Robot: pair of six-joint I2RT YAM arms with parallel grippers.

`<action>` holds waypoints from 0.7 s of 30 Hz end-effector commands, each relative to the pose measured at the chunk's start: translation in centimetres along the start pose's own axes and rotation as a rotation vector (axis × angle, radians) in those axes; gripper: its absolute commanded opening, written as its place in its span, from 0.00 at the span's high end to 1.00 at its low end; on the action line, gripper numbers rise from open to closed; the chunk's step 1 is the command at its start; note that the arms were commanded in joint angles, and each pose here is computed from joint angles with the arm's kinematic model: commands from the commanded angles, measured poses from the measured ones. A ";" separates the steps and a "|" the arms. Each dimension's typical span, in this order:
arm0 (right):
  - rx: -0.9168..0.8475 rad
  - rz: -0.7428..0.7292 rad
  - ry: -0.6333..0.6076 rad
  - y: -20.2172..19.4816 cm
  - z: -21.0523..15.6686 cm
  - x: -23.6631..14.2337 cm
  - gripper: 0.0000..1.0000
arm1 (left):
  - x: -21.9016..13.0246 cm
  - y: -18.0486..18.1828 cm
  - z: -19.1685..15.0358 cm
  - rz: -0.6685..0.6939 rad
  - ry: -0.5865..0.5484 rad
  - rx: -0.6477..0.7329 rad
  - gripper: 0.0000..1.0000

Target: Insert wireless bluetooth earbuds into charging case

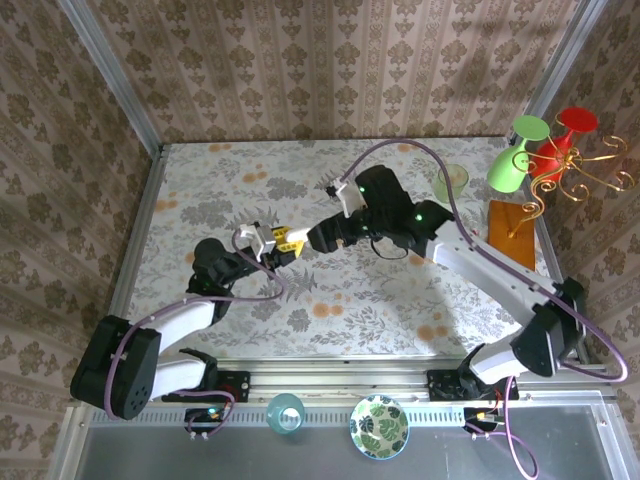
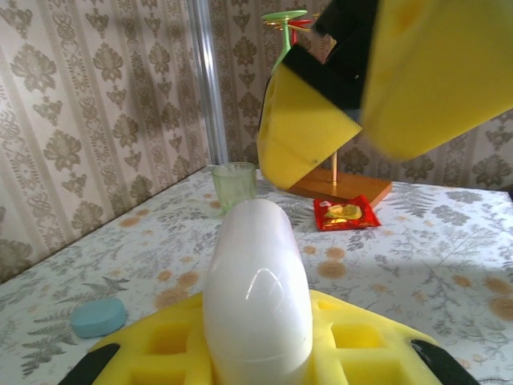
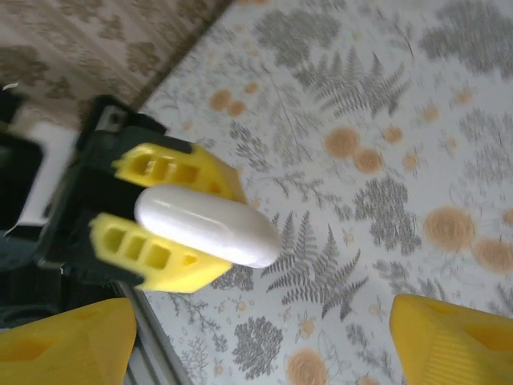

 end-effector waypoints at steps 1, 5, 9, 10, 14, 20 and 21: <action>-0.279 0.142 -0.134 1.6 0.0 -2.3 0.18 | 0.5 0.3 2.1 -0.128 -0.091 -0.001 0.98; -0.461 0.098 -0.104 1.1 -1.3 -2.9 0.30 | 0.6 0.0 2.9 -0.215 -0.120 -0.010 0.99; -0.546 0.139 -0.014 1.3 -1.7 -2.6 0.37 | 0.6 -0.6 3.5 -0.267 -0.130 -0.006 0.99; -0.553 0.160 -0.003 1.3 -1.7 -2.4 0.39 | 0.6 -0.7 3.6 -0.271 -0.131 -0.001 0.99; -0.570 0.239 0.025 1.7 -1.6 -1.8 0.45 | 0.6 -0.8 3.8 -0.272 -0.133 0.016 0.99; -0.561 0.295 0.085 1.5 -1.3 0.0 0.57 | 0.8 -0.9 4.1 -0.286 -0.143 0.020 0.99; -0.563 0.301 0.093 1.6 -1.3 0.2 0.59 | 0.8 -1.0 4.1 -0.288 -0.143 0.020 0.98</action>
Point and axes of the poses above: each hand's point on the last joint's axis, 136 mm out from that joint toward the fingers, its own x axis out along the fingers, its own y axis along the line the jaws close on, z = x × y, the point moved 10 cm from there along -x, back along the fingers, and after that the axes turned 14 degrees about x, right-handed, at the moved point
